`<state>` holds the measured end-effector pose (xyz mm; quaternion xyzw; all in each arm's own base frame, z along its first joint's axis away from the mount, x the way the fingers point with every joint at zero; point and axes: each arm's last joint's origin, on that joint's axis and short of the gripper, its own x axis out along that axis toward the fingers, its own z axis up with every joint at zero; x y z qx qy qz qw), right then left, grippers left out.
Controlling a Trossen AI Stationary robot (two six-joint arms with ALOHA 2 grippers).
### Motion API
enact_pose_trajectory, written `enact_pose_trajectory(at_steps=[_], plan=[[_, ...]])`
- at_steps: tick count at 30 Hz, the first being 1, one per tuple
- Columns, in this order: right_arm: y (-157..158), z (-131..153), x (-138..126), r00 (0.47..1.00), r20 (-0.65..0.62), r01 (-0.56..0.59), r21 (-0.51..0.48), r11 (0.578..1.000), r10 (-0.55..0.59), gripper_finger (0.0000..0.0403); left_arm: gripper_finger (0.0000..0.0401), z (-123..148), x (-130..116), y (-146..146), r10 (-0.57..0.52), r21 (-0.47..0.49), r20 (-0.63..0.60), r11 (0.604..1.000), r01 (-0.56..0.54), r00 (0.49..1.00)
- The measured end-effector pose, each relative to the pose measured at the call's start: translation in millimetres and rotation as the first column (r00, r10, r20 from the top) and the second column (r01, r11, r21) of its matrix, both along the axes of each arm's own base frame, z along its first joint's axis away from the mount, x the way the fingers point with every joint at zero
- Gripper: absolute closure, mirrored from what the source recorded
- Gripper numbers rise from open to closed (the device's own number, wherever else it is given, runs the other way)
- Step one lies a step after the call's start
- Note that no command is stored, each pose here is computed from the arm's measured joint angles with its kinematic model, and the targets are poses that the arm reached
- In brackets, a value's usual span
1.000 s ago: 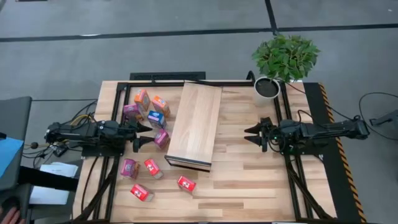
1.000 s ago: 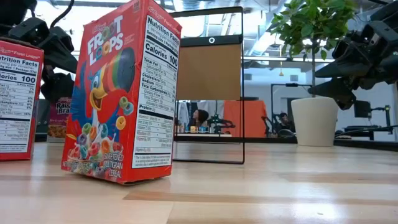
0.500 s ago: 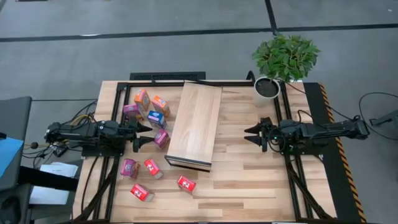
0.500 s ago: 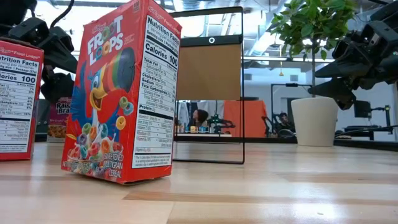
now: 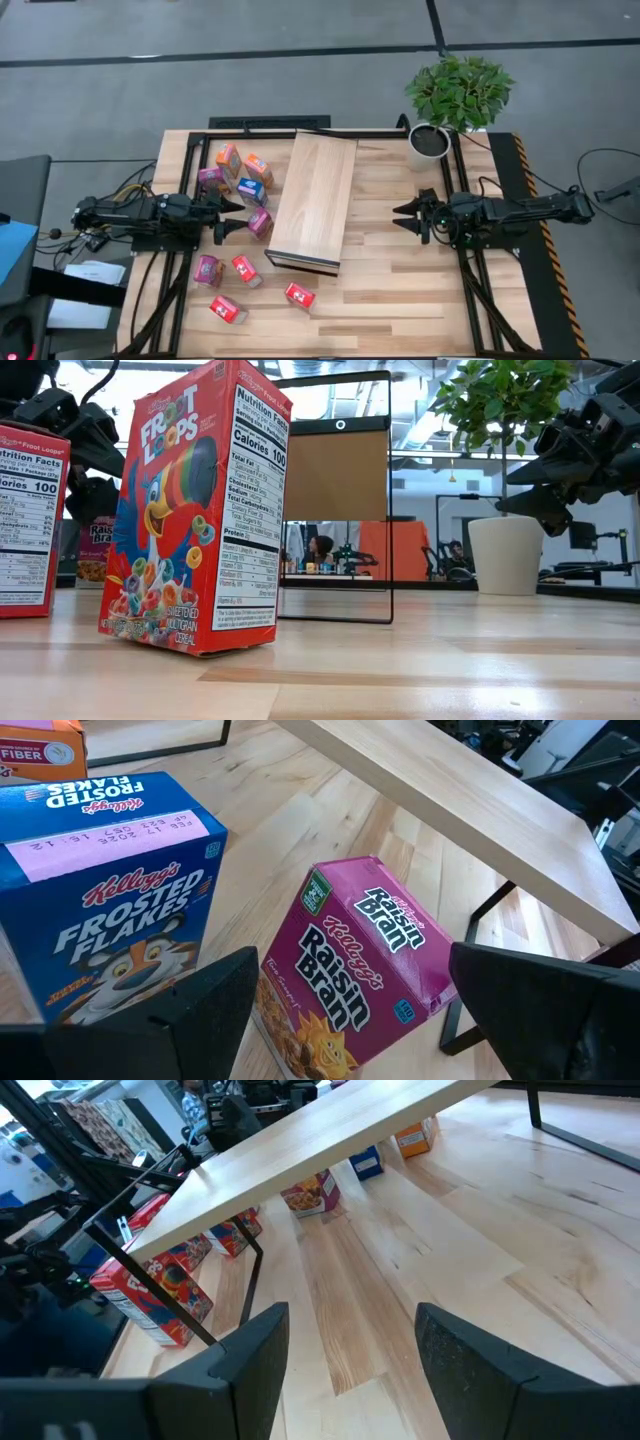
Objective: Stack cereal on shelf
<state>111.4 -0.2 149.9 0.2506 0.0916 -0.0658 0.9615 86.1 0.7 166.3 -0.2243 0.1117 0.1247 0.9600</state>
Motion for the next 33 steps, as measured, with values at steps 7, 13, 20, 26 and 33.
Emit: enact_pose_trajectory(at_steps=[7,13,20,26,33], plan=[[0.0,0.0,0.0,1.000,0.000,0.000,0.000,1.000,0.000,0.0158,0.0080,0.0,-0.1,0.2,0.008,-0.005,0.002,1.000,-0.008,1.000],[0.0,0.0,0.0,1.000,0.000,0.000,0.000,1.000,0.000,0.0158,0.0080,0.6,-0.2,1.6,0.071,-0.038,0.017,0.997,-0.070,0.997],[0.0,0.0,0.0,1.000,0.000,0.000,0.000,1.000,0.000,0.0158,0.0080,2.2,-0.6,4.7,0.212,-0.124,0.061,0.971,-0.203,0.975],[0.0,0.0,0.0,1.000,0.000,0.000,0.000,1.000,0.000,0.0158,0.0080,2.8,-1.5,7.1,0.302,-0.138,0.076,0.947,-0.290,0.950],[0.0,0.0,0.0,1.000,0.000,0.000,0.000,1.000,0.000,0.0158,0.0080,2.6,-2.5,8.7,0.369,-0.162,0.084,0.921,-0.353,0.925]])
